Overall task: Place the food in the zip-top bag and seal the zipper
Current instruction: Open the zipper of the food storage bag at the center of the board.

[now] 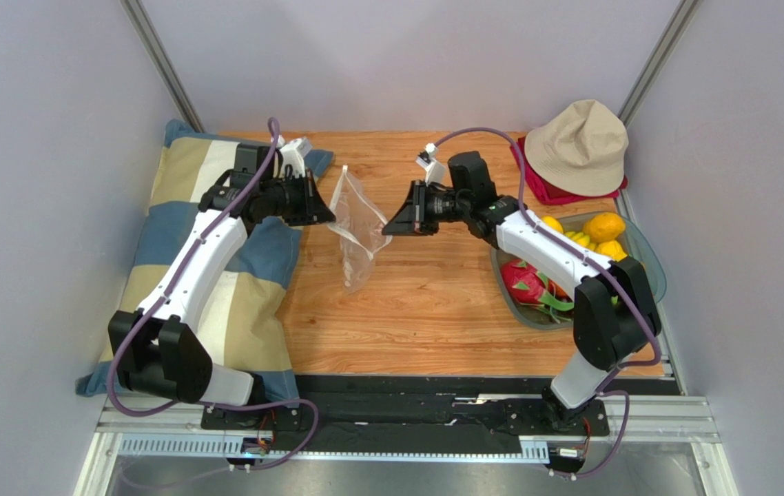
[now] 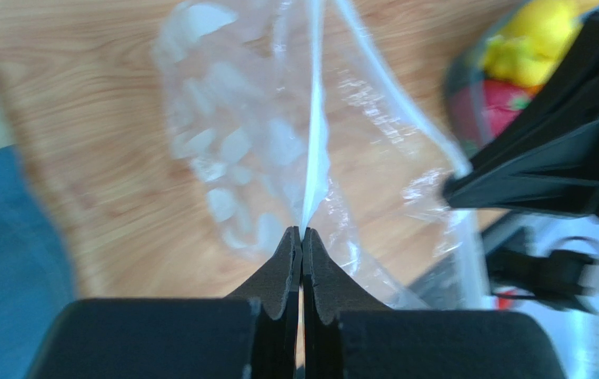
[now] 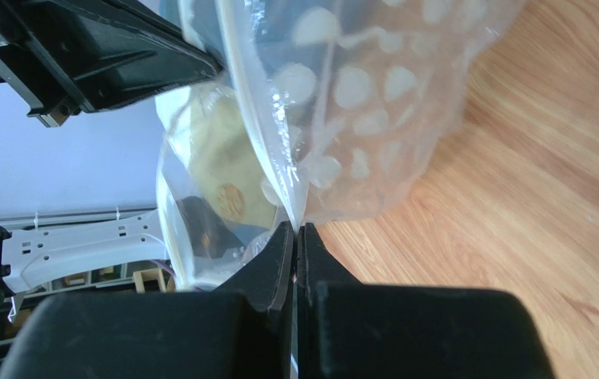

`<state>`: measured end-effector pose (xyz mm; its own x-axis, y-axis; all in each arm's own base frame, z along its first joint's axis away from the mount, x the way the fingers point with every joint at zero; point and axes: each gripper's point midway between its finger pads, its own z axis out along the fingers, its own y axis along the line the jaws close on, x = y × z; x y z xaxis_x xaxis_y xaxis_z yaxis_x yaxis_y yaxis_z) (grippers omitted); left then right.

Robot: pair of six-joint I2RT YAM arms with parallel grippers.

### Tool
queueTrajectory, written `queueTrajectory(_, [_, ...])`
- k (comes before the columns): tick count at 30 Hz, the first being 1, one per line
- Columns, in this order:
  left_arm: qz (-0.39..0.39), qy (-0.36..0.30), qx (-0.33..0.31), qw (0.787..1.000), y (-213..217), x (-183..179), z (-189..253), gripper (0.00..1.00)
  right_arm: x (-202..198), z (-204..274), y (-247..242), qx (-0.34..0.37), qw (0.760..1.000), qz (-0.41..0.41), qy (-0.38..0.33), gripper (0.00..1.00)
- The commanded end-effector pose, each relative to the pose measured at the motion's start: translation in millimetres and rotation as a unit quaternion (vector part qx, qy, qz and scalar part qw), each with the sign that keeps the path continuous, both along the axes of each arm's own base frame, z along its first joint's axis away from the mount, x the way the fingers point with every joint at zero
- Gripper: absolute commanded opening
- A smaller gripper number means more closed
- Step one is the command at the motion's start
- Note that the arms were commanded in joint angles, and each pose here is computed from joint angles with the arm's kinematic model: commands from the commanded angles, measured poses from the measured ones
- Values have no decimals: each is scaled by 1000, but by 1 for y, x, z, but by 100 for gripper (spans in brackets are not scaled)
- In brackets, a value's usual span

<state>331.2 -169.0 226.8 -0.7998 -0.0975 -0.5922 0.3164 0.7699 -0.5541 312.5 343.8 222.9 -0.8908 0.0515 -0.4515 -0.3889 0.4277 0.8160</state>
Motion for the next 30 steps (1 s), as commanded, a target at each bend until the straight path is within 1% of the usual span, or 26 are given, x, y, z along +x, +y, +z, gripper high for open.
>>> queueTrajectory(1, [9, -73, 152, 986, 32, -2, 4, 0, -4, 6, -29, 13, 1000, -3, -2, 0])
queueTrajectory(3, [-33, -104, 177, 978, 11, -10, 11, 0, 0, 2, -39, 0, 1000, -9, -6, 7])
queueTrajectory(4, [-50, -110, 179, 976, 1, -14, 12, 0, -2, -1, -42, -11, 1000, -5, -8, 16])
queueTrajectory(5, [-86, -119, 175, 974, -22, -25, 13, 0, -1, 3, -42, -11, 1000, -3, -13, 22])
queueTrajectory(6, [-97, -123, 168, 973, -32, -28, 19, 0, 0, 8, -39, -8, 1000, 1, -22, 27])
queueTrajectory(7, [-107, -114, 167, 973, -42, -30, 14, 0, 0, 12, -39, -9, 1000, 1, -24, 38])
queueTrajectory(9, [-119, -100, 141, 978, -61, -34, 21, 0, 5, 24, -39, -17, 998, 0, -56, 49])
queueTrajectory(10, [-121, -85, 135, 980, -67, -31, 17, 0, 3, 22, -42, -31, 998, 0, -54, 61])
queueTrajectory(11, [-123, -77, 128, 981, -71, -31, 17, 0, 3, 26, -44, -41, 996, 3, -76, 66])
queueTrajectory(12, [-118, -73, 120, 983, -74, -28, 23, 0, 8, 29, -47, -55, 994, -9, -94, 69])
queueTrajectory(13, [-120, -62, 121, 983, -77, -25, 18, 0, 7, 28, -50, -67, 993, -12, -99, 71])
queueTrajectory(14, [-125, -58, 116, 984, -81, -25, 18, 0, 6, 27, -51, -80, 989, -5, -120, 72])
queueTrajectory(16, [-120, -55, 108, 985, -86, -20, 22, 0, 6, 25, -54, -108, 985, -12, -137, 70])
queueTrajectory(19, [-113, -45, 102, 987, -90, -15, 22, 0, 0, 15, -53, -142, 979, 2, -145, 67])
queueTrajectory(23, [-108, -29, 101, 989, -93, -13, 15, 0, -7, 2, -49, -161, 977, 11, -140, 67])
queueTrajectory(26, [-107, -22, 93, 990, -95, -14, 14, 0, 1, -13, -47, -176, 976, 6, -130, 62])
queueTrajectory(28, [-111, -18, 83, 990, -96, -16, 14, 0, 7, -22, -47, -186, 975, -1, -119, 61])
queueTrajectory(30, [-107, -8, 69, 992, -95, -15, 15, 0, 12, -29, -39, -176, 978, -1, -110, 61])
